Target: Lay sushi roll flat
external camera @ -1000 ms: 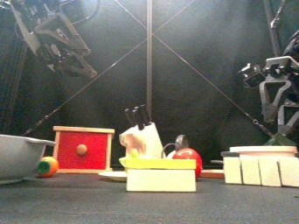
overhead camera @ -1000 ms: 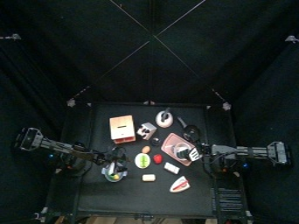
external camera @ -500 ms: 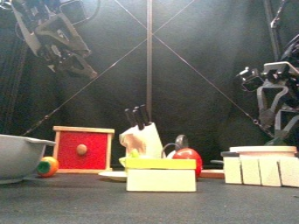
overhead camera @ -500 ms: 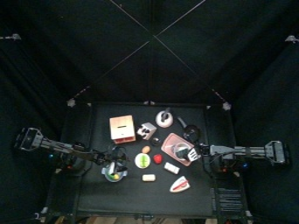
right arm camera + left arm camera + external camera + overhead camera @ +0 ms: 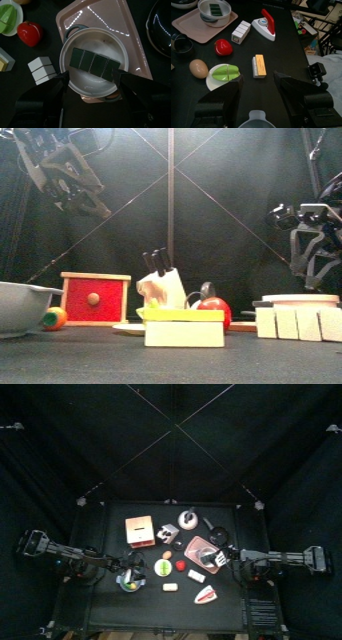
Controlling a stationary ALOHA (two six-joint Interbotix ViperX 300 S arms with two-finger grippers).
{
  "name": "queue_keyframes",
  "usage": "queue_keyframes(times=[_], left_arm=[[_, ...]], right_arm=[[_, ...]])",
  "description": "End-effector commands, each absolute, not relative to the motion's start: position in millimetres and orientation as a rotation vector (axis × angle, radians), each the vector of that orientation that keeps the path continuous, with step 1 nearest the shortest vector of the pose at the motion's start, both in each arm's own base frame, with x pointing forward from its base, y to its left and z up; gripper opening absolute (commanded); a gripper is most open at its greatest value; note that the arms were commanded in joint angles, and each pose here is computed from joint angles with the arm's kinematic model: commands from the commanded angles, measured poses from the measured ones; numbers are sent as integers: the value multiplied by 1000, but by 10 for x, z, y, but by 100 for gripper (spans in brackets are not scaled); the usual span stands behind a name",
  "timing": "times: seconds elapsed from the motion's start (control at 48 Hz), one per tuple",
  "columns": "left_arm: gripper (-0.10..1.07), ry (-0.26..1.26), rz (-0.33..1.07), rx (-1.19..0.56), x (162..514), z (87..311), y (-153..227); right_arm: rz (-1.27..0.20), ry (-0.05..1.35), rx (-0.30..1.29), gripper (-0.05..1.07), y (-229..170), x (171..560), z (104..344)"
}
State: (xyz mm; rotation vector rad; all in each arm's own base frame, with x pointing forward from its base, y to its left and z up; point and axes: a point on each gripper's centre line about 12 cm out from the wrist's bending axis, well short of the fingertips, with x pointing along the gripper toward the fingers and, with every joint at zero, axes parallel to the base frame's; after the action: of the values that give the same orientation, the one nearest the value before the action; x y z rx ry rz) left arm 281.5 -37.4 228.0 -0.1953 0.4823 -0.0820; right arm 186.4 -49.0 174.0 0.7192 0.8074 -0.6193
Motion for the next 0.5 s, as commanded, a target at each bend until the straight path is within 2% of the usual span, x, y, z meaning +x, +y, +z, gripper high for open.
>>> queue_keyframes(times=[0.0,0.312,0.479], left_arm=[[87,460,-86,-197,2839,2350,-373],[87,462,-86,-197,2836,2344,-373],[87,463,-86,-197,2833,2338,-372]], right_arm=[[-615,779,724,98,-513,1919,1819],[-613,780,724,98,-513,1935,1805],[-569,725,727,98,-499,2033,1859]])
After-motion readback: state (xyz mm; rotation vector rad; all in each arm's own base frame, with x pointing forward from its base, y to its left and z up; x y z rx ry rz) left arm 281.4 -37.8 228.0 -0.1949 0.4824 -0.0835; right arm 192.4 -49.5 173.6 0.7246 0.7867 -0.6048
